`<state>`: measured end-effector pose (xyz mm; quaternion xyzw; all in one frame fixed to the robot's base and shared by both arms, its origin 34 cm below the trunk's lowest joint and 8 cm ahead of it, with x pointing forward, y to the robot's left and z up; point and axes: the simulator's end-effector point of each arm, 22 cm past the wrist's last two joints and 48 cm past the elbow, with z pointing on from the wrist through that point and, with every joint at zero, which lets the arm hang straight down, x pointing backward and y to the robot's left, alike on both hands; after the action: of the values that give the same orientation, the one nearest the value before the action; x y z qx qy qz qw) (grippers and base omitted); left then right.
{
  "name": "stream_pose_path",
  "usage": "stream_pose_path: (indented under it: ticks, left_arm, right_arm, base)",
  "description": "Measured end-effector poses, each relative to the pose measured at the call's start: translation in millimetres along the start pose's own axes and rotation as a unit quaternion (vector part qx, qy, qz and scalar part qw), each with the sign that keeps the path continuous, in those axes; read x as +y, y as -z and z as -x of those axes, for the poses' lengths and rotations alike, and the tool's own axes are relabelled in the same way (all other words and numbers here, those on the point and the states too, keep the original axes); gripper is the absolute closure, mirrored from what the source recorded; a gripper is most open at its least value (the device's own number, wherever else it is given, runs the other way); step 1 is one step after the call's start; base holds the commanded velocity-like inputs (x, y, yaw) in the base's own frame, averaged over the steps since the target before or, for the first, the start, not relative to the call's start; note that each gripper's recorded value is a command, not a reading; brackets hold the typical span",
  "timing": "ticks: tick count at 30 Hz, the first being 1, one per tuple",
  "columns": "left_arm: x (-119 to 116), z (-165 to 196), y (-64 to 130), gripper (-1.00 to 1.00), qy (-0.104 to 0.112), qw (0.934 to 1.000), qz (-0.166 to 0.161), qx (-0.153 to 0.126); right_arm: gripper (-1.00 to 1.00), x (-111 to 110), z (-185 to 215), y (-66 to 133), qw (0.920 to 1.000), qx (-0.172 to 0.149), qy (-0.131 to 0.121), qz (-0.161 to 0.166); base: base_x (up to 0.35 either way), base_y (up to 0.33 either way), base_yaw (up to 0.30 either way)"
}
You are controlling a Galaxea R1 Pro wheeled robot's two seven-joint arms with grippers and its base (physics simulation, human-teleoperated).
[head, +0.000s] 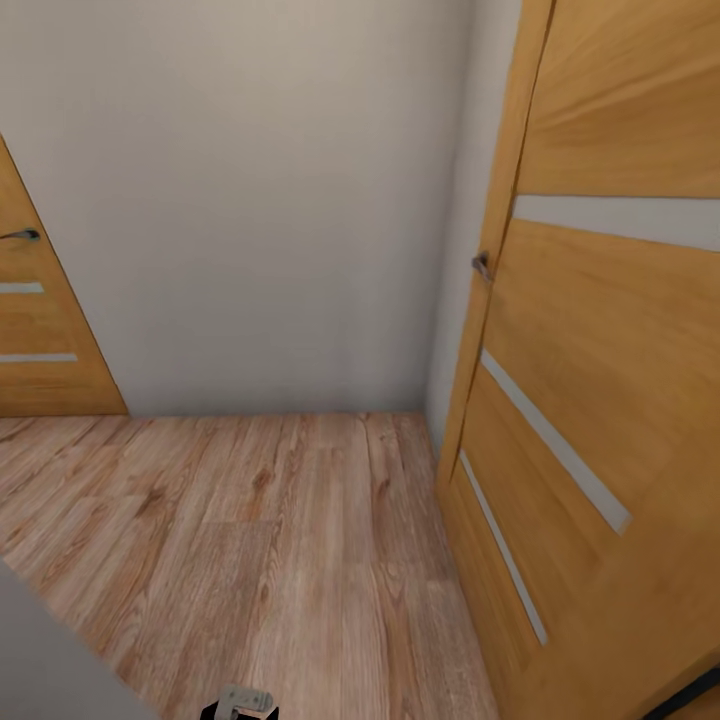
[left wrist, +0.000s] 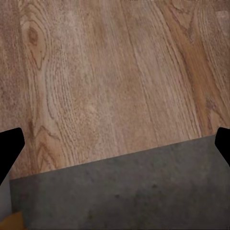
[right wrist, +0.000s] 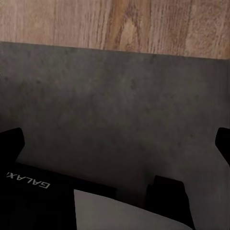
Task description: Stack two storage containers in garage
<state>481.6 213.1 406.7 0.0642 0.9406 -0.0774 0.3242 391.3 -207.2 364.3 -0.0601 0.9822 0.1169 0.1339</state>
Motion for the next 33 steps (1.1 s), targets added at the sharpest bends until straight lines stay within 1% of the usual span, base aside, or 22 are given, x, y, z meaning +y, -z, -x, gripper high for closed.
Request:
stream_pose_path:
  ticks: [7, 14, 22, 33]
  left_arm:
    - [0.2, 0.3, 0.0, -1.0, 0.0, 1.0, 0.0, -0.001]
    - [0.2, 0.2, -0.1, -1.0, 0.0, 1.0, 0.0, -0.001]
    - [0.1, 0.3, 0.0, -1.0, 0.0, 1.0, 0.0, -0.001]
    - [0.6, 0.2, 0.0, -1.0, 0.0, 1.0, 0.0, -0.001]
  right_arm:
    - [-1.0, 0.0, 0.0, 0.0, 1.0, 0.0, 0.0, 0.0]
    - [-1.0, -0.1, 0.2, -0.1, 1.0, 0.0, 0.0, 0.0]
    - [-1.0, 0.0, 0.0, 0.0, 1.0, 0.0, 0.0, 0.0]
    - [-1.0, 0.0, -0.1, 0.0, 1.0, 0.0, 0.0, 0.0]
  base:
    - [0.199, 0.083, 0.0]
    - [0.034, 0.01, 0.0]
    - [0.091, -0.075, 0.0]
    - [0.031, -0.014, 0.0]
